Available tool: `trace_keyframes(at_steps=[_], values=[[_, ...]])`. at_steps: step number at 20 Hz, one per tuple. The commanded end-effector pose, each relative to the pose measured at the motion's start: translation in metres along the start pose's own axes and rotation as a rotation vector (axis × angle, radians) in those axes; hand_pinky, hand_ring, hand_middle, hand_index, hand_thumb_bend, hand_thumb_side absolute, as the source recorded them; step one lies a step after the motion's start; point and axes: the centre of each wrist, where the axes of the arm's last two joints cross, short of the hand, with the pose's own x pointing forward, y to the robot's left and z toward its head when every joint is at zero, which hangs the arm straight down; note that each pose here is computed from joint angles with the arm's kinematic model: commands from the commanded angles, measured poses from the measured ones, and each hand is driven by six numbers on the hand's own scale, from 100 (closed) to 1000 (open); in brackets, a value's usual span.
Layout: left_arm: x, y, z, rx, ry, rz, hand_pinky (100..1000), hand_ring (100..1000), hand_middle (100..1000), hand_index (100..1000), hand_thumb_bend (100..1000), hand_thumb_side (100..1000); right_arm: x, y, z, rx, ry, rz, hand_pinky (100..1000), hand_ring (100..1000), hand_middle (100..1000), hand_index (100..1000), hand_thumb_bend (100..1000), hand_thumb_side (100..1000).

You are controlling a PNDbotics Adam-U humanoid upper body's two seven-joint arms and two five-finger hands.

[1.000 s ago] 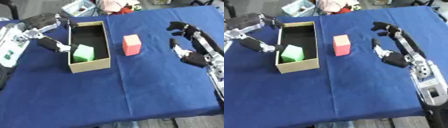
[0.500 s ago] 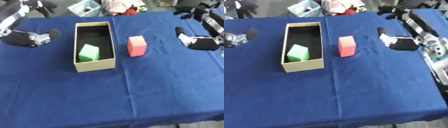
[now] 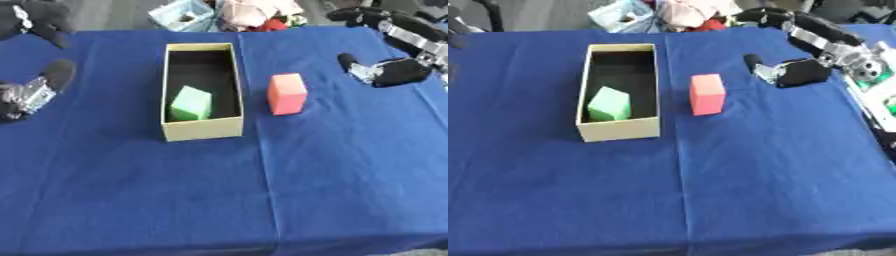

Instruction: Pick up objects on the table and place them in the box.

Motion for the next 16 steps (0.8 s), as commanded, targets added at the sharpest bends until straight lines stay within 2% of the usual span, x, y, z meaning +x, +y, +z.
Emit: trace_keyframes(at_steps=[1, 7, 10, 12, 14, 16], values=[[0.003, 0.005, 0.003, 0.039, -0.007, 0.009, 734, 632, 676, 883, 317, 757, -0.013, -0.014, 0.005, 0.08, 0.041, 0.101, 959, 1000, 968, 1000, 128, 634], [0.0, -0.002, 0.008, 0.056, 0.01, 0.047, 731, 628, 672, 880, 289, 772, -0.039, -0.003, 0.002, 0.124, 0.099, 0.101, 960, 1000, 965, 1000, 125, 666], [-0.001, -0.006, 0.009, 0.055, 0.018, 0.062, 730, 626, 671, 880, 277, 778, -0.047, 0.003, -0.001, 0.141, 0.117, 0.104, 960, 1000, 966, 1000, 164, 715], [-0.001, -0.007, 0.01, 0.055, 0.025, 0.07, 730, 626, 669, 880, 265, 786, -0.05, 0.005, -0.003, 0.154, 0.123, 0.123, 963, 1000, 978, 1000, 225, 765], [-0.002, -0.009, 0.011, 0.05, 0.031, 0.074, 730, 626, 669, 880, 260, 789, -0.05, 0.005, -0.007, 0.184, 0.125, 0.17, 966, 1000, 996, 1000, 296, 832], [-0.002, -0.01, 0.012, 0.048, 0.036, 0.076, 730, 625, 669, 880, 256, 791, -0.05, 0.005, -0.01, 0.216, 0.127, 0.218, 967, 1000, 1000, 1000, 321, 860]])
